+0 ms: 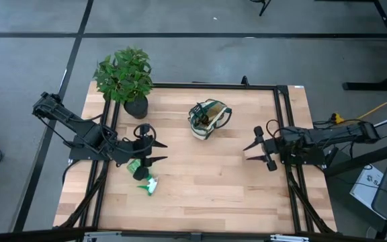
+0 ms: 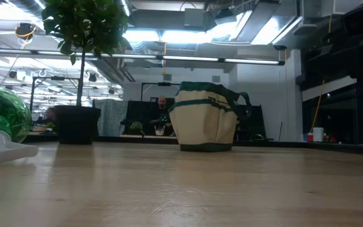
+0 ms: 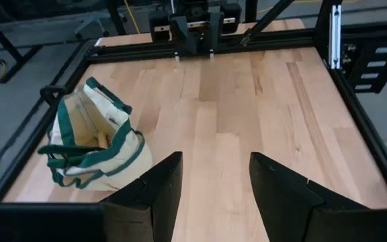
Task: Pick & Place Garden tools in Gardening bag
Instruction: Put the green spray bottle into the green gardening bag
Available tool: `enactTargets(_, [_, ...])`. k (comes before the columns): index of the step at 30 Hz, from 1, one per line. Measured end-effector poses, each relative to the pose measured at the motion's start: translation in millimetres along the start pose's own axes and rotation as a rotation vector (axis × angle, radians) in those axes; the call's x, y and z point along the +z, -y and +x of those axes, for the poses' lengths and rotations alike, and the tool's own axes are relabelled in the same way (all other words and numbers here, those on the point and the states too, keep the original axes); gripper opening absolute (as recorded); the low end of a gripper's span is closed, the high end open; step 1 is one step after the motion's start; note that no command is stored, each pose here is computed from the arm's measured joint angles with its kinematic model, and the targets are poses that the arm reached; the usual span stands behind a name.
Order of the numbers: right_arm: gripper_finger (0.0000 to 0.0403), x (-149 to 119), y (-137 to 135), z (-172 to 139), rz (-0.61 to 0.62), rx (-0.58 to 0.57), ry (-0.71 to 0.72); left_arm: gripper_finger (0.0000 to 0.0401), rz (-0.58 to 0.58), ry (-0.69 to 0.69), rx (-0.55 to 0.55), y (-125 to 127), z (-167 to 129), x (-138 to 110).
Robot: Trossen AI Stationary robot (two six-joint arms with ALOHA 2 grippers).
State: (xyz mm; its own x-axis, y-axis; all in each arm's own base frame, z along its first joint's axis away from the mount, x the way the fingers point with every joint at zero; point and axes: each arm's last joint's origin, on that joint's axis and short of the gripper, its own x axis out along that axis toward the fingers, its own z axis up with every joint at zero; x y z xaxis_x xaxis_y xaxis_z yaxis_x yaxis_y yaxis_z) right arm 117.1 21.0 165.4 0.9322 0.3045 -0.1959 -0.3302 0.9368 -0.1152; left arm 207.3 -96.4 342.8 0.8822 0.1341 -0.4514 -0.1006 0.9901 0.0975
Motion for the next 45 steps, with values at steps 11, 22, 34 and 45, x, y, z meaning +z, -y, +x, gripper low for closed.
enactTargets(11, [0.0185,-0.9,4.6,-18.2,-0.006,-0.069,0.035,0.0169,0.018,0.0,0.0,0.0,0.0,0.0])
enactTargets(22, [0.0185,-1.7,6.9,-27.5,-0.03,-0.142,0.055,0.0169,0.018,0.0,0.0,0.0,-0.1,0.0])
enactTargets(34, [0.0185,-3.1,10.5,-28.3,-0.049,-0.249,0.025,0.0169,0.009,0.013,-0.003,0.4,0.0,1.4])
enactTargets(45, [0.0185,6.0,10.8,-28.2,-0.077,-0.227,0.15,0.0169,0.009,0.013,-0.003,0.3,-0.1,1.4])
